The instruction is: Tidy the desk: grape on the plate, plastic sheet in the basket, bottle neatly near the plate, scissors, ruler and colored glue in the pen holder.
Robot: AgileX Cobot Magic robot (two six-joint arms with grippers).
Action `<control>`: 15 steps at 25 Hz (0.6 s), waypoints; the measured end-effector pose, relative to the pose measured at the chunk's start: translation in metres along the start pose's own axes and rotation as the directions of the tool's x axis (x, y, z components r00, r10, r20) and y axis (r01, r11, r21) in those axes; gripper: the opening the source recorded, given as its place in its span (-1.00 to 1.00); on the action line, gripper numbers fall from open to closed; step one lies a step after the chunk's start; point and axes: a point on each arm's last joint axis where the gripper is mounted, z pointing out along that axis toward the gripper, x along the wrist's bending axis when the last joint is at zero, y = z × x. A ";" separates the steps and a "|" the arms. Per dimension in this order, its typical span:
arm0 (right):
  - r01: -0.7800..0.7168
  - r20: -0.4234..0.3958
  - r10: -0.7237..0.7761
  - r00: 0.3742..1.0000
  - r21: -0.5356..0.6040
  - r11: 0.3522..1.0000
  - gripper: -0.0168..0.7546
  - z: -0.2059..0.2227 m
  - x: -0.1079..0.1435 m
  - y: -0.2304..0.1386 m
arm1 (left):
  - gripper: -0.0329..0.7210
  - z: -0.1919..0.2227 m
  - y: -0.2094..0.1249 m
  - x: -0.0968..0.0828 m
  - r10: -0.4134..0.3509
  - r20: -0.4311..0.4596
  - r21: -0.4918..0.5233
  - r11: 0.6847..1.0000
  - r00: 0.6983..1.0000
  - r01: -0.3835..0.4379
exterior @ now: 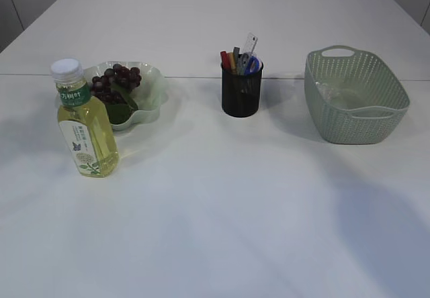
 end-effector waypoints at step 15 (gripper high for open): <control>0.077 -0.010 -0.080 0.997 -0.179 0.981 0.11 -0.122 0.016 -0.007 | 0.29 -0.044 -0.011 0.002 -0.080 0.091 -0.092 0.992 0.993 0.089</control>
